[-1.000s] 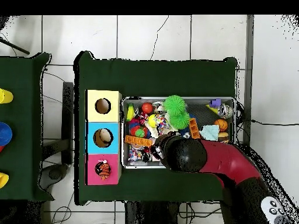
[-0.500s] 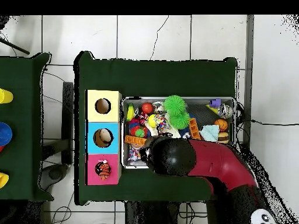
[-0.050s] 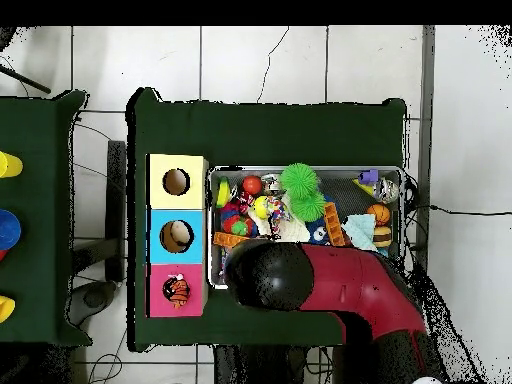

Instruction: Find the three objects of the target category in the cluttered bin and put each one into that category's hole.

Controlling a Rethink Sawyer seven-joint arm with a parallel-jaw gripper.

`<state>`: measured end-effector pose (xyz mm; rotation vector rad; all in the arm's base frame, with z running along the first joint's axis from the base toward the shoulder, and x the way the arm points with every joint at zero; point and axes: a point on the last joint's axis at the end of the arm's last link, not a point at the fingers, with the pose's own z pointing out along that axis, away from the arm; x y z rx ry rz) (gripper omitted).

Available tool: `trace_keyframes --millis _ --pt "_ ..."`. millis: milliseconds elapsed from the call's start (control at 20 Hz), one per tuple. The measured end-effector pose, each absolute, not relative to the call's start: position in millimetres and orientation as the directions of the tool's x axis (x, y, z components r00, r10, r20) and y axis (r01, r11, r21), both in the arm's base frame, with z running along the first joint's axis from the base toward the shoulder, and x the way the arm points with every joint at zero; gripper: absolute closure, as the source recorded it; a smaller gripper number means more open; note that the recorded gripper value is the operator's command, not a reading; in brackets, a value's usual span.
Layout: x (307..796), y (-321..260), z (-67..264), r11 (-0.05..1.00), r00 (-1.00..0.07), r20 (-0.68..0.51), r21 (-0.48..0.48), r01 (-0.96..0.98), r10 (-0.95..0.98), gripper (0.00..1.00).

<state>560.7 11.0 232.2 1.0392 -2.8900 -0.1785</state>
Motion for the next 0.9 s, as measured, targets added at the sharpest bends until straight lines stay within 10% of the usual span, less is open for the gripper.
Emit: trace_keyframes --millis 900 --pt "548 58 235 0.783 -0.782 0.063 0.097 -0.614 -0.621 1.0"
